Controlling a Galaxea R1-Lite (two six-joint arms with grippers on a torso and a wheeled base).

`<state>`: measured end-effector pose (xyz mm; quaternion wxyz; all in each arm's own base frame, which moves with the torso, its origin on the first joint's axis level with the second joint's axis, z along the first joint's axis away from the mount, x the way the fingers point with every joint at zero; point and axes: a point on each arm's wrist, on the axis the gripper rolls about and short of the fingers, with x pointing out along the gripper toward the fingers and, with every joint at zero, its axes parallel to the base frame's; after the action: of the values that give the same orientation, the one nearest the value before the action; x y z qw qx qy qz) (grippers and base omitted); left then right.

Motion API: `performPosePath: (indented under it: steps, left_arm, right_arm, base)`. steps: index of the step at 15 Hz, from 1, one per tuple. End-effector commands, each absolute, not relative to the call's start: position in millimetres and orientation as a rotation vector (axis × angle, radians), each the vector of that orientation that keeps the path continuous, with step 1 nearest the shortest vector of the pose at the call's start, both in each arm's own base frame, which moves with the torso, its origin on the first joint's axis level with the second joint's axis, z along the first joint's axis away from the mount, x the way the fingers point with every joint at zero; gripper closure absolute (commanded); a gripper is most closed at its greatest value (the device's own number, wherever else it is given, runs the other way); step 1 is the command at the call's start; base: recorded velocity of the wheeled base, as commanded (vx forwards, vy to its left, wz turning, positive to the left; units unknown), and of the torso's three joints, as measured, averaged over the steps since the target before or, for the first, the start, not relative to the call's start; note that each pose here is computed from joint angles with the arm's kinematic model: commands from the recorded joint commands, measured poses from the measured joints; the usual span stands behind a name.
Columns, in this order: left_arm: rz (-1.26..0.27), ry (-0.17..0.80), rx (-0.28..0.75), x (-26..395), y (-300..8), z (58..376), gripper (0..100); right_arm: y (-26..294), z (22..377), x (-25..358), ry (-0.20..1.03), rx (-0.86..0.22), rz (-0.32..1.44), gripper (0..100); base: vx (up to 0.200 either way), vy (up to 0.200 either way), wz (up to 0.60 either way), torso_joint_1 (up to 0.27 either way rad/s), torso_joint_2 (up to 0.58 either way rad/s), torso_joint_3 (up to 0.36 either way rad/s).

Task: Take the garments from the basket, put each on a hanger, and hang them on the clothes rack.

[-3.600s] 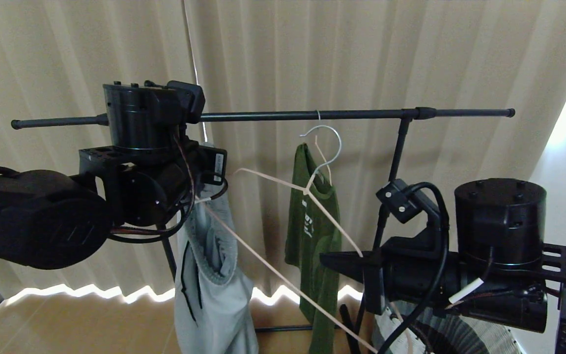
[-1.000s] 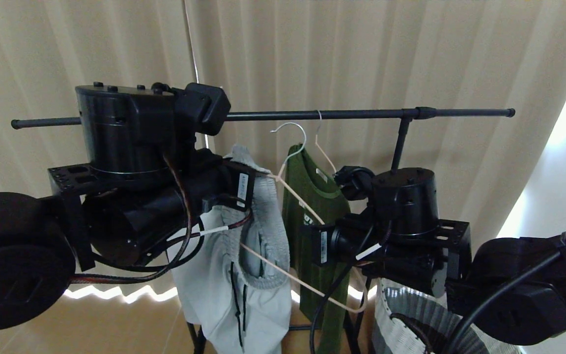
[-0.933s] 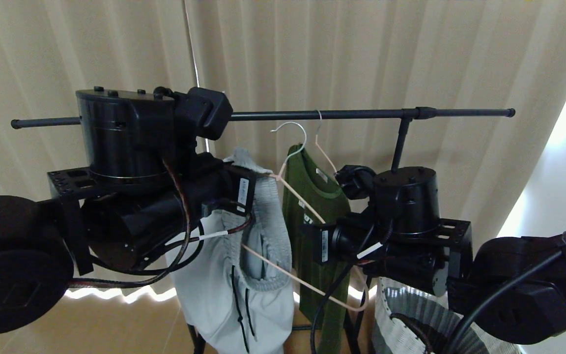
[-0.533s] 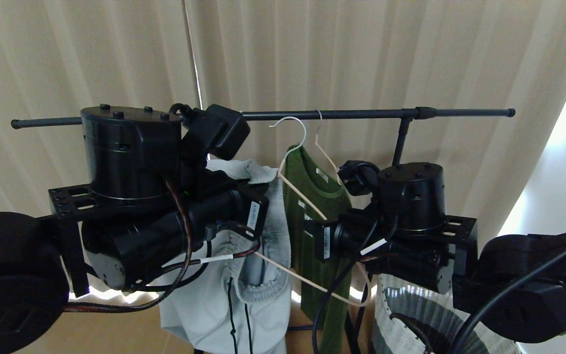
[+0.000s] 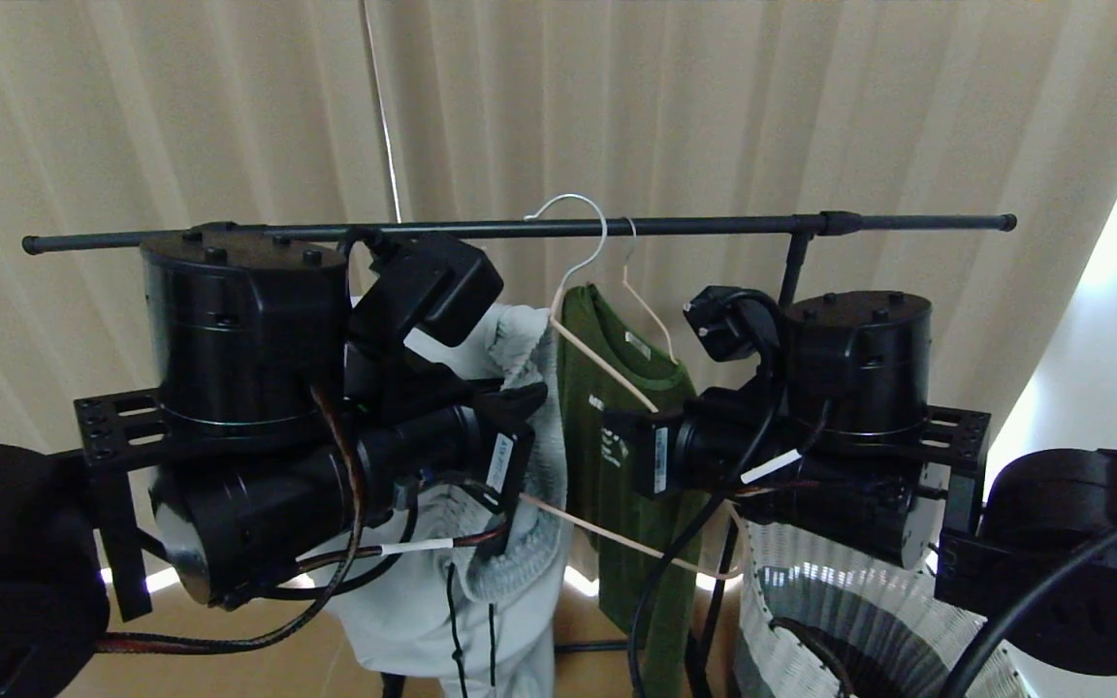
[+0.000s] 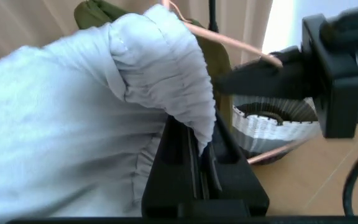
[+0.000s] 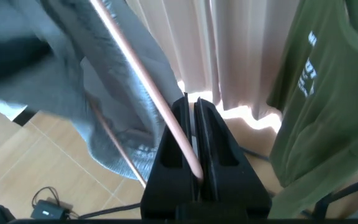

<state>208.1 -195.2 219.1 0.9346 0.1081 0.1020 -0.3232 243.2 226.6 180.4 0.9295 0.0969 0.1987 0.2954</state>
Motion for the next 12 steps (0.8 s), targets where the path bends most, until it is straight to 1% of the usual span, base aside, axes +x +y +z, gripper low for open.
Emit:
performPosePath:
  steps: [1,4,7,8,10,12]
  left_arm:
    - [-0.663,0.213,0.234,206.4,-193.6,217.1,100]
    - [-0.667,0.191,0.248,203.3,-190.8,221.7,100]
    - [-0.668,0.195,0.265,197.8,-185.5,218.9,100]
    - [-0.67,0.215,0.28,194.0,-181.9,212.1,0]
    - [-0.673,0.209,0.305,192.0,-180.0,209.2,0]
    - [-0.679,0.168,0.308,188.7,-177.6,211.2,0]
  right_arm:
    - [224.1,187.3,240.3,0.387,0.208,0.61,100]
    - [221.4,192.3,237.5,0.374,0.213,0.613,100]
    - [219.0,195.1,235.2,0.365,0.216,0.607,100]
    - [218.1,195.7,234.3,0.363,0.216,0.605,100]
    - [214.7,198.5,235.0,0.354,0.219,0.596,100]
    - [210.6,201.9,236.4,0.339,0.215,0.586,100]
  base:
    - [0.0,0.0,0.0,0.0,0.0,0.0]
    - [0.0,0.0,0.0,0.0,0.0,0.0]
    - [0.0,0.0,0.0,0.0,0.0,0.0]
    - [0.0,0.0,0.0,0.0,0.0,0.0]
    - [0.0,0.0,0.0,0.0,0.0,0.0]
    - [0.0,0.0,0.0,0.0,0.0,0.0]
